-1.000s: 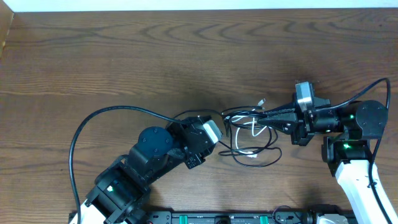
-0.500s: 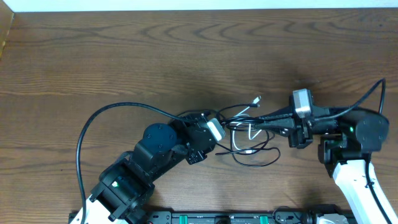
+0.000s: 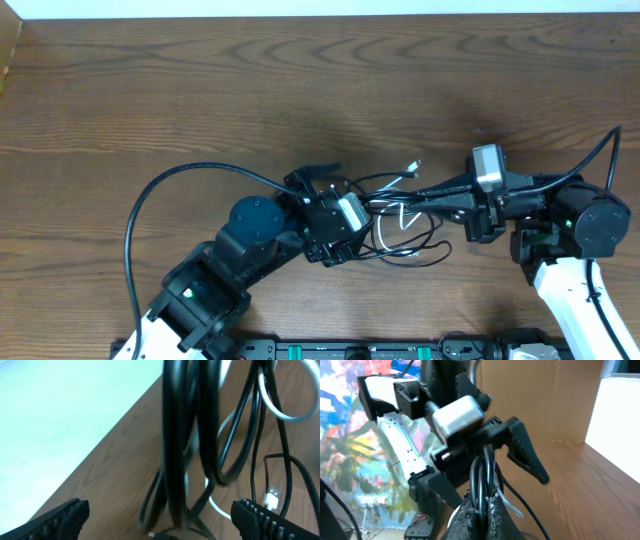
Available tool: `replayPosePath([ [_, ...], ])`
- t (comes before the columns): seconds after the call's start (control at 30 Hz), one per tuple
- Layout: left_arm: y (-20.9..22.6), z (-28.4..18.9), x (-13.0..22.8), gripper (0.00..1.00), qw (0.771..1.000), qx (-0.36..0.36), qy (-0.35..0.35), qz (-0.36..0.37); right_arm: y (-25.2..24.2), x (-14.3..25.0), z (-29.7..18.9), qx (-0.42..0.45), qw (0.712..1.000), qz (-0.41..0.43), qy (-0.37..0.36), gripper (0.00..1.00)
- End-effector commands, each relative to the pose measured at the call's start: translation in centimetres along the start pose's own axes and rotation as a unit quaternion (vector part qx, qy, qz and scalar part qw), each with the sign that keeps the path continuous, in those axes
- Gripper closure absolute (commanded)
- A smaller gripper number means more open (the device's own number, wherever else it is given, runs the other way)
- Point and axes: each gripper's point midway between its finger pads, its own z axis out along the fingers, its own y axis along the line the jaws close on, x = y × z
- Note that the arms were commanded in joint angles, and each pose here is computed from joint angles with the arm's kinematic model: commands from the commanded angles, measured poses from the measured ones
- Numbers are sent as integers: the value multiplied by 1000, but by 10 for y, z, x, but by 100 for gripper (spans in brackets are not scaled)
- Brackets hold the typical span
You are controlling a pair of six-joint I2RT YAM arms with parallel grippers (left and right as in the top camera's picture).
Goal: Untangle cables
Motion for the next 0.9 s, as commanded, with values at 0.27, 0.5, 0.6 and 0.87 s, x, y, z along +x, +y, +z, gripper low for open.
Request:
replayPosePath([
  [0.27, -2, 6, -4, 22, 1000, 13, -8, 3, 4, -5, 6, -8, 1000, 4, -7, 99],
  [0.5, -4, 6, -4, 33, 1000, 19, -10, 3, -2, -8, 4, 9, 1000, 6, -17, 99],
  [0.6, -6, 6, -6, 33, 1000, 25, -14, 2, -6, -10, 1, 20, 1000, 10, -22, 99],
  [0.87, -5, 4, -9, 41, 1000, 23, -20, 4, -17, -15, -6, 49, 997, 41, -39, 99],
])
